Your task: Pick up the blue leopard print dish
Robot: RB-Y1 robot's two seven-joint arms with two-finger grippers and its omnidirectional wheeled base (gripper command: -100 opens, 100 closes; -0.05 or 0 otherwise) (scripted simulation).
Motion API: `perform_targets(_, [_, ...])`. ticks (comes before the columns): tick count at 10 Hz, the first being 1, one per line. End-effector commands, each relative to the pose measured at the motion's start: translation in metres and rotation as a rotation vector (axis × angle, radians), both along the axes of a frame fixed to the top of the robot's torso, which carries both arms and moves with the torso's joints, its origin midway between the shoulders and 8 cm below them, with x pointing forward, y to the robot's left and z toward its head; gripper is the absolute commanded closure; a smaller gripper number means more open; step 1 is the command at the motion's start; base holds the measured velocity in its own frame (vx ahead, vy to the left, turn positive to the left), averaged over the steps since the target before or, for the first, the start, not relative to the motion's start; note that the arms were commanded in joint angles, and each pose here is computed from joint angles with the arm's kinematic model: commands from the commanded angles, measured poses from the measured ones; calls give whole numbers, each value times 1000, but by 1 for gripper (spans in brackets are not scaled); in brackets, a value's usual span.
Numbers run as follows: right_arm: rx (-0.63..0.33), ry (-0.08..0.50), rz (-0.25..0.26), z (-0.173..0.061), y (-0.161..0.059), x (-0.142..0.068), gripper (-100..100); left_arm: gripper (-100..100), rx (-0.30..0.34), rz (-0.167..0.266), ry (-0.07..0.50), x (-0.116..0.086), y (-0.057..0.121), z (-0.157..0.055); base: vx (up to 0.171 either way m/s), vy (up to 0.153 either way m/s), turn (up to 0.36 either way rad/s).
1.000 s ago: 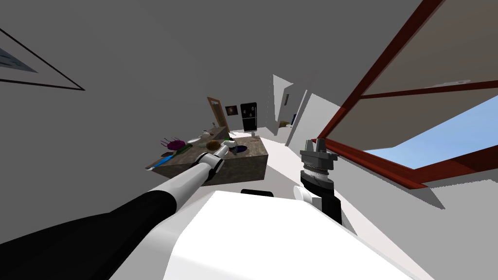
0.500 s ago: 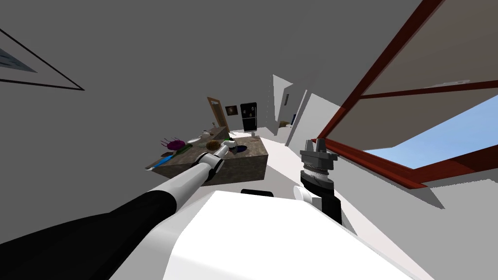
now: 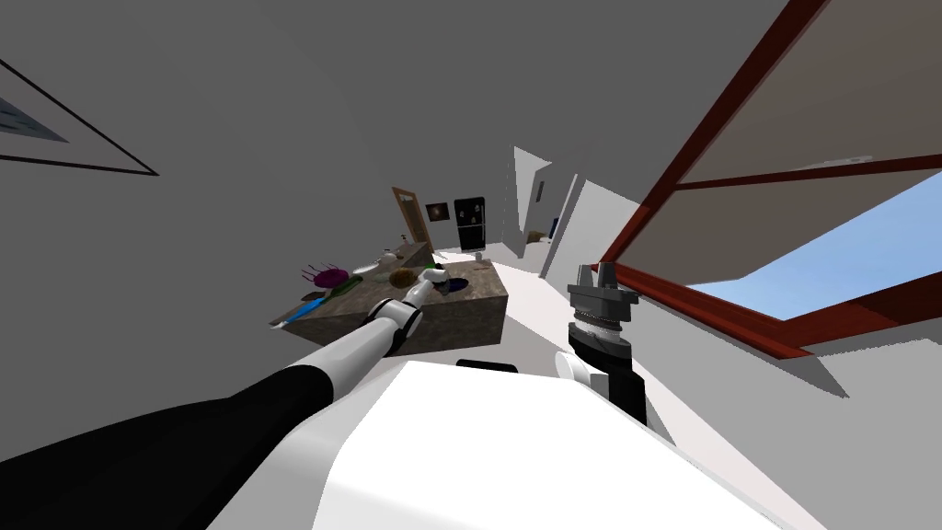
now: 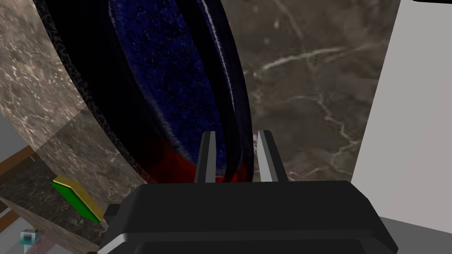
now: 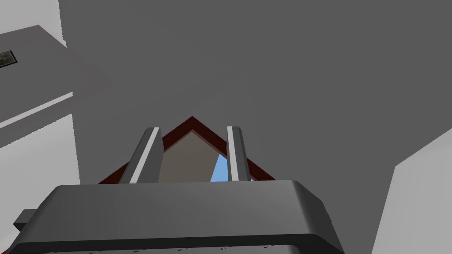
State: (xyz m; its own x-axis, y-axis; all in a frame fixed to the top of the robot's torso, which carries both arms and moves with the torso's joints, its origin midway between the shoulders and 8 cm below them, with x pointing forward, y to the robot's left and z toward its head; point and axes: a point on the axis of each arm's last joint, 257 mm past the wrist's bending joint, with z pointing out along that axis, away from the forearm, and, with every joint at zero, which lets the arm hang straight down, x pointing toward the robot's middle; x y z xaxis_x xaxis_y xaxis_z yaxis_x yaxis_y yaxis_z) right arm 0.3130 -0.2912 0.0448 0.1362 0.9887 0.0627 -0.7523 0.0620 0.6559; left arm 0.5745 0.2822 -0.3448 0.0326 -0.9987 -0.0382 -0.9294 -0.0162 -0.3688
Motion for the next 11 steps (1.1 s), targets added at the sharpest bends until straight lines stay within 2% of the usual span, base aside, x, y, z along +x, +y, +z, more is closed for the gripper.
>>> perform_targets(1, [0, 0, 0, 0, 0, 0, 0, 100, -13, -41, -12, 0, -23, -2, 63, 46, -16])
perform_targets(2, [0, 0, 0, 0, 0, 0, 0, 100, -6, -25, 53, -23, -22, -20, 74, 48, -54])
perform_targets(3, [0, 0, 0, 0, 0, 0, 0, 100, -7, -28, 57, -27, -22, -22, 75, 28, -61])
perform_targets(5, [0, 0, 0, 0, 0, 0, 0, 100, -15, -56, 1, -16, -33, -7, 10, -7, 9])
perform_targets(6, [0, 0, 0, 0, 0, 0, 0, 100, -16, -59, -6, -14, -34, -4, -19, -12, -5])
perform_targets(7, [0, 0, 0, 0, 0, 0, 0, 100, -11, -41, 46, -37, -32, -21, 36, 16, -75])
perform_targets(8, [0, 0, 0, 0, 0, 0, 0, 100, -12, -41, 57, -44, -31, -25, 76, 35, -46])
perform_targets(9, [0, 0, 0, 0, 0, 0, 0, 100, -17, -60, 12, -33, -39, -10, 39, 17, 10])
perform_targets(10, [0, 0, 0, 0, 0, 0, 0, 100, -19, -67, -5, -30, -42, -4, 1, 0, 13])
perform_targets(11, [0, 0, 0, 0, 0, 0, 0, 100, -12, -38, 52, -54, -37, -22, 45, 21, -75])
